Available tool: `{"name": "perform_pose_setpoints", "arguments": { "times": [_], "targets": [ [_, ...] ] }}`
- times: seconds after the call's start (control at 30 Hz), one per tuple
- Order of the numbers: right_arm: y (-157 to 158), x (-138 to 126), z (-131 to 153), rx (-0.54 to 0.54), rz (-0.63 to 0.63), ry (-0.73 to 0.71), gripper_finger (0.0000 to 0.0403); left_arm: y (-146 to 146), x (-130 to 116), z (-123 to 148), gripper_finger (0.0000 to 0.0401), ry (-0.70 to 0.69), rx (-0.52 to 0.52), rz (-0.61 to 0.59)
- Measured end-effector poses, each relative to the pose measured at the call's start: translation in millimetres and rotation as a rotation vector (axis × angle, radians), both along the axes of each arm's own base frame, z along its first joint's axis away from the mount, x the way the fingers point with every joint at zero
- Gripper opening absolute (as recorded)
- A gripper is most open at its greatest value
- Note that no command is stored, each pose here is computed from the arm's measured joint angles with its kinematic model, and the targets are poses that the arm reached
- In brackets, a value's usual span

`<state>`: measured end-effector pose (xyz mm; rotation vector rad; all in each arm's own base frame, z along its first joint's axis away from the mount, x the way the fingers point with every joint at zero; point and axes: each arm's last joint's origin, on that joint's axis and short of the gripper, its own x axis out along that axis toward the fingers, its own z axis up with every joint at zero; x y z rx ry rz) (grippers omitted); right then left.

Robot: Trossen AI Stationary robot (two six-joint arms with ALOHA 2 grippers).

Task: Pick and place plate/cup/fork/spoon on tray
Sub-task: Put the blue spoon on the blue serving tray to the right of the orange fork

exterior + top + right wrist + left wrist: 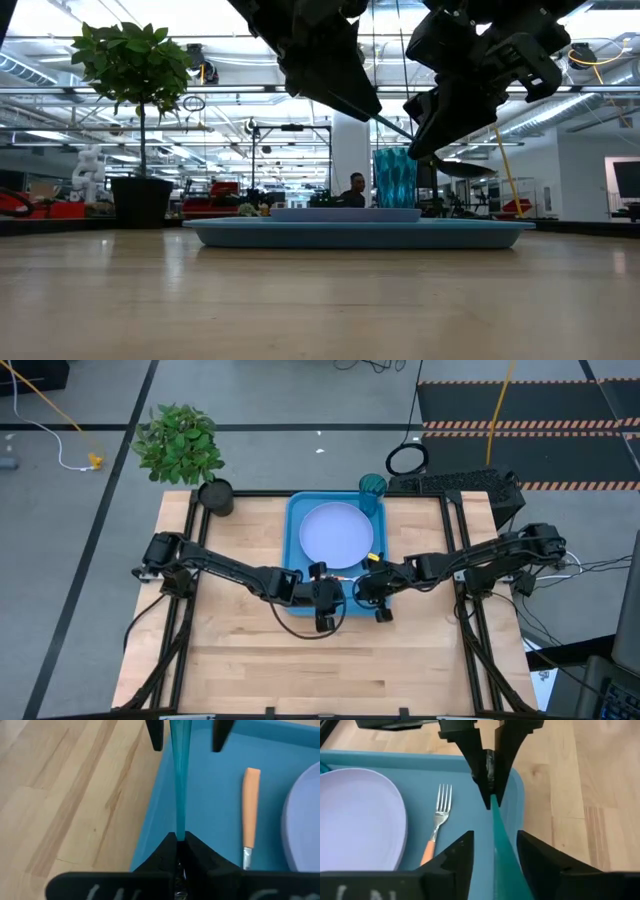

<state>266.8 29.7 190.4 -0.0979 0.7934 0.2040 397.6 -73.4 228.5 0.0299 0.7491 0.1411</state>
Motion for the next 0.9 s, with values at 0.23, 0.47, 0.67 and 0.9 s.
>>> {"name": "perform_pose_setpoints", "arguments": {
  "times": [0.23,0.47,0.67,0.9],
  "targets": [
    [-0.6,0.0,-0.1,-0.017,-0.014,-0.002,0.0004,0.4,-0.1,-0.2,0.0109,0.003,0.002,0.001],
    [-0.8,0.5,0.4,-0.018,-0.015,-0.009,0.0004,1.4,-1.8,-1.6,0.0111,0.019,0.022,0.033],
    [-0.7,0.8,0.8,-0.02,-0.012,-0.014,0.0004,2.0,-2.0,-1.6,0.0154,0.018,0.04,0.05],
    [-0.6,1.6,1.4,-0.023,-0.006,-0.027,0.0004,4.4,-2.5,-2.4,0.0156,0.03,0.025,0.058]
  ]
}}
